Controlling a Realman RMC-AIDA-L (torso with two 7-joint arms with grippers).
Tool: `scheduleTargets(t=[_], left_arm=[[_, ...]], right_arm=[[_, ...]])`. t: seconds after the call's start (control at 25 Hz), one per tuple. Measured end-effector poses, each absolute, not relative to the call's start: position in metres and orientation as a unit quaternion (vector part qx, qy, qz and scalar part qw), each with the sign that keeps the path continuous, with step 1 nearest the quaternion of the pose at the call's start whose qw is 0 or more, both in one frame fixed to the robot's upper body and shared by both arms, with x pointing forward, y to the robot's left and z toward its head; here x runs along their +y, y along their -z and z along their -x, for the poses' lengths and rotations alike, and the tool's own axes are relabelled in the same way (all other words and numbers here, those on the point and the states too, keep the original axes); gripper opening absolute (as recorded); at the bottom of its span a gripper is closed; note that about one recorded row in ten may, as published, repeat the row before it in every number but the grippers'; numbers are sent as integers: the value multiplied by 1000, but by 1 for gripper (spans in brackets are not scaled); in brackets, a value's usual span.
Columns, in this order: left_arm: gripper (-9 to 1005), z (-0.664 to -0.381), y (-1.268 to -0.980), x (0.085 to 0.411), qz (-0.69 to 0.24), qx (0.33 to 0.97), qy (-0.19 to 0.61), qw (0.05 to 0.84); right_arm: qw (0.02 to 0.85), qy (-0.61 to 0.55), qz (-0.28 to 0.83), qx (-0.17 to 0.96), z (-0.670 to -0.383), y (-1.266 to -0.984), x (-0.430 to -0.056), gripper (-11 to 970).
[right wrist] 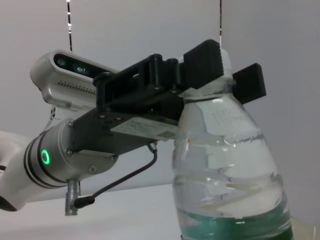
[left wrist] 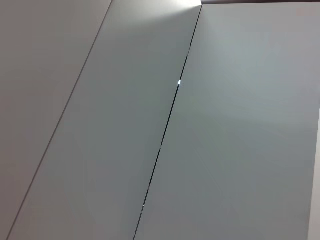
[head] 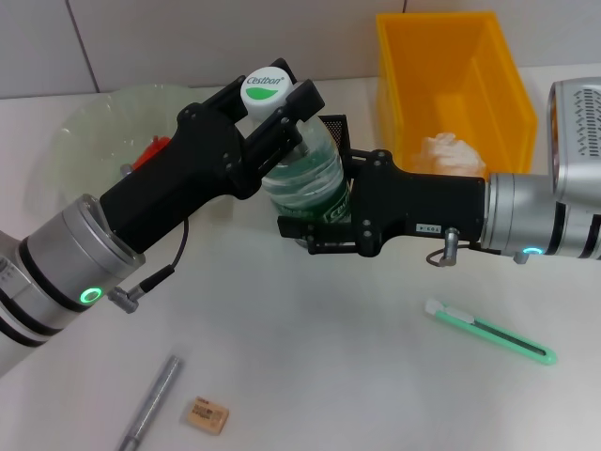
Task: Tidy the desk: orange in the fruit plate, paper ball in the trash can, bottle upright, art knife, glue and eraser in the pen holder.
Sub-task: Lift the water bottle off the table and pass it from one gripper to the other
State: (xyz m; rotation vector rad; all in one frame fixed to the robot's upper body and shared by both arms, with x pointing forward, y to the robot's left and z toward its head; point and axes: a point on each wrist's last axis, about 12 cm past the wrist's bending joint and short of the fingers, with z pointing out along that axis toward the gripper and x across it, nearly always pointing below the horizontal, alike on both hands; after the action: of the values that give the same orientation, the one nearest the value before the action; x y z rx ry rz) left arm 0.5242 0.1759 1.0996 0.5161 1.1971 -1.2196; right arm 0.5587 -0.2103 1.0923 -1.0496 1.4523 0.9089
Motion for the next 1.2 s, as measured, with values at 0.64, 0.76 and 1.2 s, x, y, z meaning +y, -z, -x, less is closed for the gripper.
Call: scheduleTargets(t=[0.64,0.76,1.2], left_arm=[[455,-526,-1104,175,-227,513,533,633],[457,-526,-1106,175,-228,510,532,636],[464,-526,-1108,175,-229,506,532,639]], right_arm=[[532,-380,440,615,-557,-1088,-210,766],[530,-382,438,617,-556,-1087,-209,767],[525,-388,434,621,-554,-1083,-209,767]])
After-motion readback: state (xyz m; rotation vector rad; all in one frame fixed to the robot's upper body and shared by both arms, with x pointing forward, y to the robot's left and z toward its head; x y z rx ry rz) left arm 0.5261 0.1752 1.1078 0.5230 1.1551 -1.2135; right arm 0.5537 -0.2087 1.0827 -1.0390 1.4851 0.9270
